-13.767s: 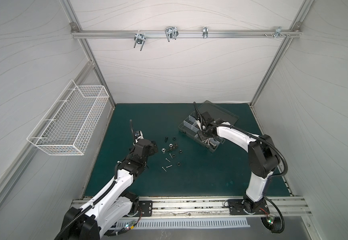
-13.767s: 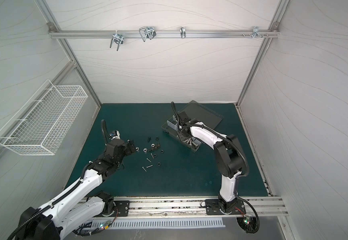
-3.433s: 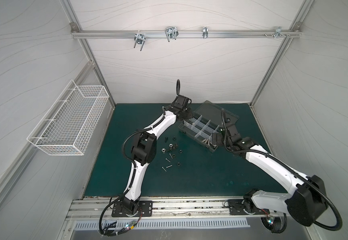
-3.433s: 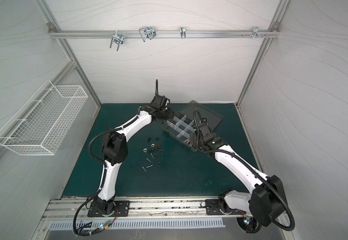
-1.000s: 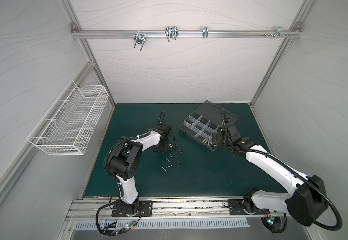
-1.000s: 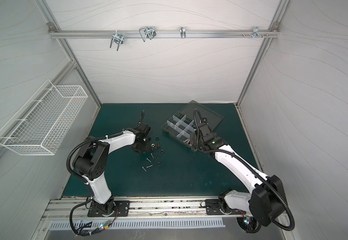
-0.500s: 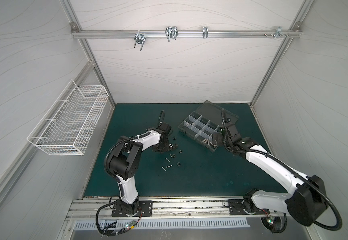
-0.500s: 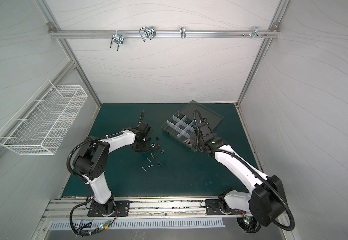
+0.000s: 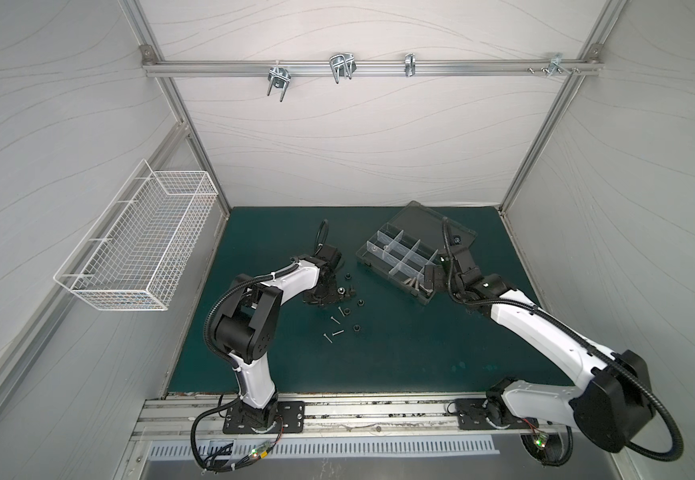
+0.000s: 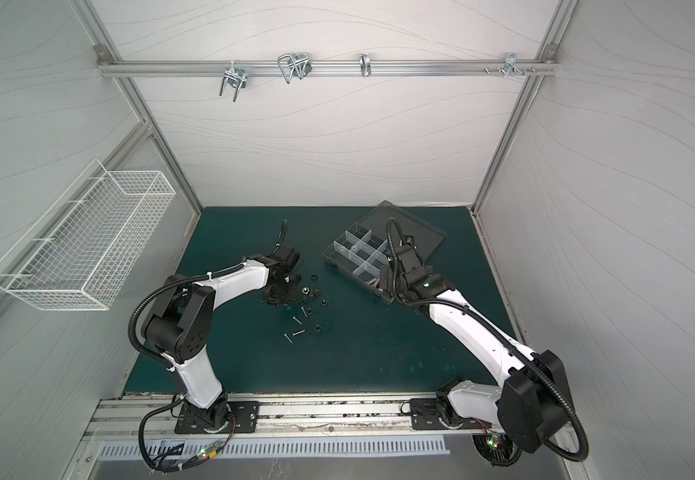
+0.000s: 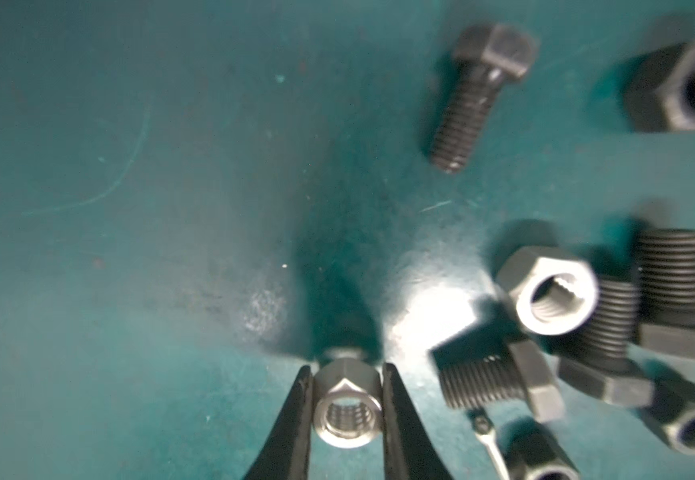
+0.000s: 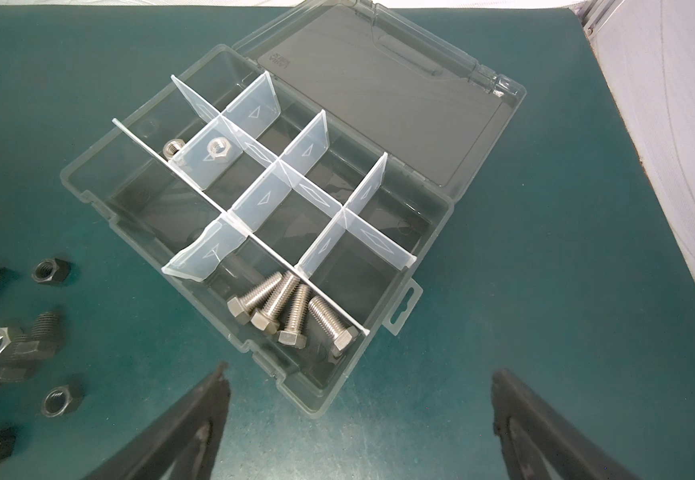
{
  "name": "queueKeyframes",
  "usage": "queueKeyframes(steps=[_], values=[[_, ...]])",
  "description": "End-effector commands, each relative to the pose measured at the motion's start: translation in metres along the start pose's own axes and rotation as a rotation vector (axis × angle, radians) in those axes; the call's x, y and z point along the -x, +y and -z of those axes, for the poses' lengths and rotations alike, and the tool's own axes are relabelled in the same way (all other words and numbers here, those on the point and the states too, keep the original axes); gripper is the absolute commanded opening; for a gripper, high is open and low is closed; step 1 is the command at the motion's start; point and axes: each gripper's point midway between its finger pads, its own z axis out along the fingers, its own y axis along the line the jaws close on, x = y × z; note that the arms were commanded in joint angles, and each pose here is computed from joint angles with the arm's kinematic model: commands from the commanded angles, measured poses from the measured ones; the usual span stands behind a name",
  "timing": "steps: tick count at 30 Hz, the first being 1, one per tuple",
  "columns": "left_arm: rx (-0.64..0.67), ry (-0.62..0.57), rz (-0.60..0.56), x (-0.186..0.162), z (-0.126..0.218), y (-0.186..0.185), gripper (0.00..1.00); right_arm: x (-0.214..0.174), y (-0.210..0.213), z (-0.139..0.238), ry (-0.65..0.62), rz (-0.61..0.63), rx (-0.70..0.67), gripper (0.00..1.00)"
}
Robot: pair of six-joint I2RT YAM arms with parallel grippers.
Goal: Sort the screws and nuts into containers
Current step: 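Close the left gripper on the silver nut and lift it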
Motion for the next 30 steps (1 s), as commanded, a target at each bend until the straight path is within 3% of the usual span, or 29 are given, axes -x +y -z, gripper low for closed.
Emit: queueKeyframes(steps=[1,8,21,30], values=[[-0.023,-0.056,-0.009,0.016,0.021,-0.008,0.21,0.013,-0.005,0.009,-0.047,-0.038,-0.009,0.99],[-0.013,-0.021,-0.024,0.009,0.015,-0.007,0.22,0.013,-0.005,0.010,-0.051,-0.038,-0.009,0.99],[0.043,0.199,-0.110,-0.035,-0.002,0.006,0.25,0.015,-0.007,0.011,-0.061,-0.046,-0.015,0.99],[0.045,0.224,-0.118,-0.035,-0.016,0.004,0.30,0.014,-0.012,0.013,-0.066,-0.039,-0.031,0.99]])
